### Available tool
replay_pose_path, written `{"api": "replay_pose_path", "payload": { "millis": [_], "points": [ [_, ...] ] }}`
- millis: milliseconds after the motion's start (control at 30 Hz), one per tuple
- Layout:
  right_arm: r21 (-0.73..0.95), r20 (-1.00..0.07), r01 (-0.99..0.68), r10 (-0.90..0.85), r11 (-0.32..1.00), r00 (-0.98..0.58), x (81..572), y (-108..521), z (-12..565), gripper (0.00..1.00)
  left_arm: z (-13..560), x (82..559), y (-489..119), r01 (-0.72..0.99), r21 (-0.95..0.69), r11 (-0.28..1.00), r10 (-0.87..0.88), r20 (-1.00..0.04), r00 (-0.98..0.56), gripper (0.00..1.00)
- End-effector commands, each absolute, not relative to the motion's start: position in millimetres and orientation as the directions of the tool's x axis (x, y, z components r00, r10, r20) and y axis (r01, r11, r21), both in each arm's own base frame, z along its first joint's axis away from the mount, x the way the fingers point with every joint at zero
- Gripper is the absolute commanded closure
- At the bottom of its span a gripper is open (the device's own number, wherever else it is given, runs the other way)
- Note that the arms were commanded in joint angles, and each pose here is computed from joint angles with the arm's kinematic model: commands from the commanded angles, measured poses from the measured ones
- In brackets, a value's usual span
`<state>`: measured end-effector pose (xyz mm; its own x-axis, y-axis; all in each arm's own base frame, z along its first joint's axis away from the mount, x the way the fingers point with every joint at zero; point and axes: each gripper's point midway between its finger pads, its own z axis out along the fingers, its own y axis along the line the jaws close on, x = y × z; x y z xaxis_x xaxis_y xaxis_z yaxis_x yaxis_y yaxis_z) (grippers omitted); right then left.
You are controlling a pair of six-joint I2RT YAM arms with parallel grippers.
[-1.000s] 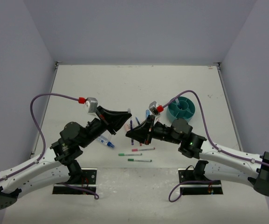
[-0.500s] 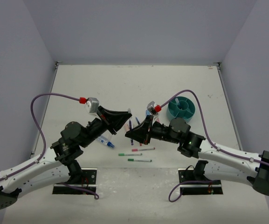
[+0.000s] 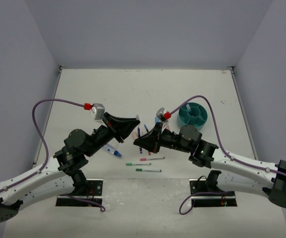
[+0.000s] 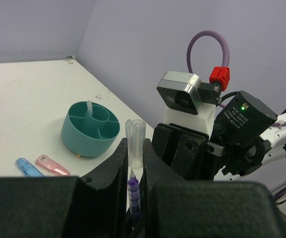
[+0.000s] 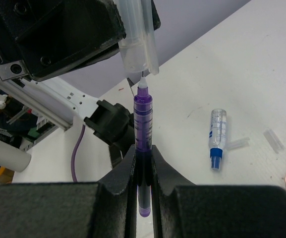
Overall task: Sort the stationery into containers
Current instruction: Close the pen cap on the pen.
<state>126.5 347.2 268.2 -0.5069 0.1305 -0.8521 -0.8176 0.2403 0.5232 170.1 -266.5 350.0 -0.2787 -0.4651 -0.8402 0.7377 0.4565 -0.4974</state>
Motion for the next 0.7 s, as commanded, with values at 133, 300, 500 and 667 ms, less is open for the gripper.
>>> {"api": "replay_pose_path", "payload": {
  "millis": [133, 300, 500, 667],
  "points": [
    [0.482, -0.875, -0.840, 0.187, 0.250, -0.446, 133, 345, 299, 1.00, 369, 168, -266, 0.762, -0.474, 0.441, -0.483, -0.841, -0.243, 1.00],
    [0.472, -0.880, -0.842, 0.192, 0.261, -0.434, 134, 343, 303, 1.00, 365, 169, -267, 0.759, -0.471, 0.449, -0.476, -0.845, -0.243, 1.00],
    [0.466, -0.883, -0.843, 0.202, 0.269, -0.424, 136, 341, 308, 1.00, 360, 172, -266, 0.755, -0.461, 0.466, -0.466, -0.853, -0.233, 1.00],
    [0.464, -0.884, -0.844, 0.203, 0.268, -0.421, 136, 341, 311, 1.00, 358, 173, -265, 0.751, -0.458, 0.476, -0.464, -0.856, -0.229, 1.00]
  ]
}}
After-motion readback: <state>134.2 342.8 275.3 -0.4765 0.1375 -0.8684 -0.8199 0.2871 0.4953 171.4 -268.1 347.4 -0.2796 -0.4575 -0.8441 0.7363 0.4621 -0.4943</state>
